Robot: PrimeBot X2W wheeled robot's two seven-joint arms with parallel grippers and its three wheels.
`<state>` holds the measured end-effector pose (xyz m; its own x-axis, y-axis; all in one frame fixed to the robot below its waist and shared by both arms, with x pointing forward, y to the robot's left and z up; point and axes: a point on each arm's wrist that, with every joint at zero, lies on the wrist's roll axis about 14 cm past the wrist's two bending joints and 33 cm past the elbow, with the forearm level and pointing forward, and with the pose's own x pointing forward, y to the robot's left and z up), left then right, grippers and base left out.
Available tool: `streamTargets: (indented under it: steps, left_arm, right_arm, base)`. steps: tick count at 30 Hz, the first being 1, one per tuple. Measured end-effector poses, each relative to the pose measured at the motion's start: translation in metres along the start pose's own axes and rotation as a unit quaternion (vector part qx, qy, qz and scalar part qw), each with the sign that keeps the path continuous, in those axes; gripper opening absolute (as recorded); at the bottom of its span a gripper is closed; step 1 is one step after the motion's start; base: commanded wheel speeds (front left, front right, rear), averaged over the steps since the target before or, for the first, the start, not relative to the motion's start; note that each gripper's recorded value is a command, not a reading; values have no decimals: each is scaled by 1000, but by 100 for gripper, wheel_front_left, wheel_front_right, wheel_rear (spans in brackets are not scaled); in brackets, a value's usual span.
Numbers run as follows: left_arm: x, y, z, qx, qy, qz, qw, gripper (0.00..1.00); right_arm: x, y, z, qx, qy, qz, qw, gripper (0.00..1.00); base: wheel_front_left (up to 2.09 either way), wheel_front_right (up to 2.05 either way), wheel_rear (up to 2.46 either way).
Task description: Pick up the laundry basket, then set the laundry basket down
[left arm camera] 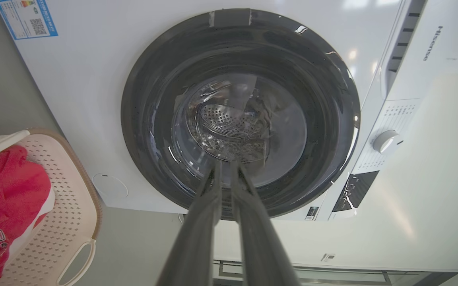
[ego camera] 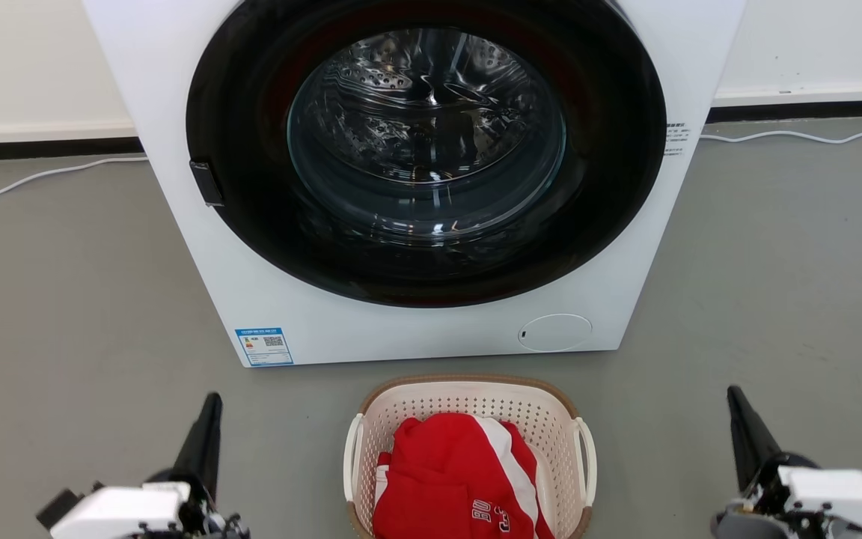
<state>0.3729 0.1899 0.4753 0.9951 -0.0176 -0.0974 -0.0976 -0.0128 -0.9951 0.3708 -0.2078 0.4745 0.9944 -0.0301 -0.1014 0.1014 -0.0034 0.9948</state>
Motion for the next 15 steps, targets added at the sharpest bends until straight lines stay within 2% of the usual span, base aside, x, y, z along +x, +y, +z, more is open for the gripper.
streamTargets:
  steps: [6,15]
  left_arm:
    - [-15,36,-2,-9,-4,53,999,100]
    - [-14,33,-3,-6,-9,48,999,100]
  right_arm:
    - [-13,-32,-2,6,0,-48,999,100]
    - [-12,-28,-4,2,-2,-40,999,100]
  base:
    - [0,0,0]
    - [0,0,0]
